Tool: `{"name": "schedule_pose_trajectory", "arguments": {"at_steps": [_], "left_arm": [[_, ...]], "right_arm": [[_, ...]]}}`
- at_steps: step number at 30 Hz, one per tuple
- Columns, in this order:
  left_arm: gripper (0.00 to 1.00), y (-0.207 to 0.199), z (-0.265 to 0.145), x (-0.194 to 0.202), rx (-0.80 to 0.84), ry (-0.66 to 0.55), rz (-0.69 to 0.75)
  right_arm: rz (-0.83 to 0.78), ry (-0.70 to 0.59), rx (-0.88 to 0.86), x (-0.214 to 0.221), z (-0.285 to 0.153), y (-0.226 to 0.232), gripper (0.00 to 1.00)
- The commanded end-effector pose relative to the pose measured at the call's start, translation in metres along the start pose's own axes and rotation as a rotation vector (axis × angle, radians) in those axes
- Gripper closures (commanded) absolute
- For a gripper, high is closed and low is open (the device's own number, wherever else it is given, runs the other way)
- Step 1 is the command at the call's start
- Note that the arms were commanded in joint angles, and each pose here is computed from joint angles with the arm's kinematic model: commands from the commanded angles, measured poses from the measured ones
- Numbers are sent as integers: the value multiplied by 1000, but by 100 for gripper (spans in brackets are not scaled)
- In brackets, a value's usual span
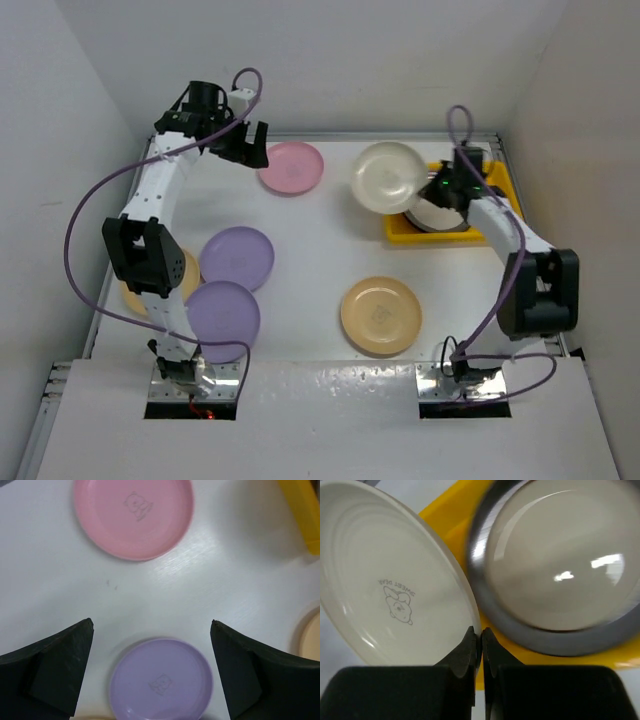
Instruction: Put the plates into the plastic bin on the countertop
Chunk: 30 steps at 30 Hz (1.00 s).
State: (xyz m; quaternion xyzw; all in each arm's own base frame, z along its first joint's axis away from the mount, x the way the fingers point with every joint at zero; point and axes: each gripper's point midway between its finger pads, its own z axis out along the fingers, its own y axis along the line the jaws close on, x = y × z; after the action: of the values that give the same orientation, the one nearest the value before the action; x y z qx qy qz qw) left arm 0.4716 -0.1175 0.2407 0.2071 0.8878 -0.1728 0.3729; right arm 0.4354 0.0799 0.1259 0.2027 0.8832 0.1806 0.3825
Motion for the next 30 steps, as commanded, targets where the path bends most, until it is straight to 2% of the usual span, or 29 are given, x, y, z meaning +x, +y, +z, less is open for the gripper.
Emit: {"name": "schedule_pose_trajectory", "arguments": {"at_steps": [1,3,6,14,15,16,20,23,26,27,28,29,30], "left_arm": [[0,47,-11,2,-135,-11,-46],[0,61,-13,13,-154,6,-76],[0,67,-10,19,-159,21,-90],[0,62,-14,15,-140,6,-86],[0,60,-17,15,-141,3,-84],[0,59,-21,15,-142,-1,-73],[0,57,-30,12,-154,-14,-57],[0,56,-40,6,-170,-33,-37],[0,58,-52,1,-209,-50,-19],[0,59,-54,3,-221,-46,-20],[0,65,-59,7,-251,-40,-28],[0,63,-69,4,-266,-56,-21],[0,62,-74,5,-278,-58,-9]], "right_arm": [[150,-115,140,-37,-37,-71,100],[150,-104,211,-37,-45,-109,100],[142,-35,261,-33,-37,-132,100],[171,-10,328,-58,0,-164,98],[167,-2,333,-60,5,-167,94],[159,10,345,-62,10,-171,80],[92,-14,383,-73,5,-177,42],[22,-57,382,-88,-8,-170,22],[-119,-43,327,-89,-26,-129,20],[-166,-63,297,-91,-49,-109,20],[-193,-4,291,-64,-50,-109,22],[-251,10,216,-45,-60,-73,23],[-264,11,181,-34,-72,-59,23]]}}
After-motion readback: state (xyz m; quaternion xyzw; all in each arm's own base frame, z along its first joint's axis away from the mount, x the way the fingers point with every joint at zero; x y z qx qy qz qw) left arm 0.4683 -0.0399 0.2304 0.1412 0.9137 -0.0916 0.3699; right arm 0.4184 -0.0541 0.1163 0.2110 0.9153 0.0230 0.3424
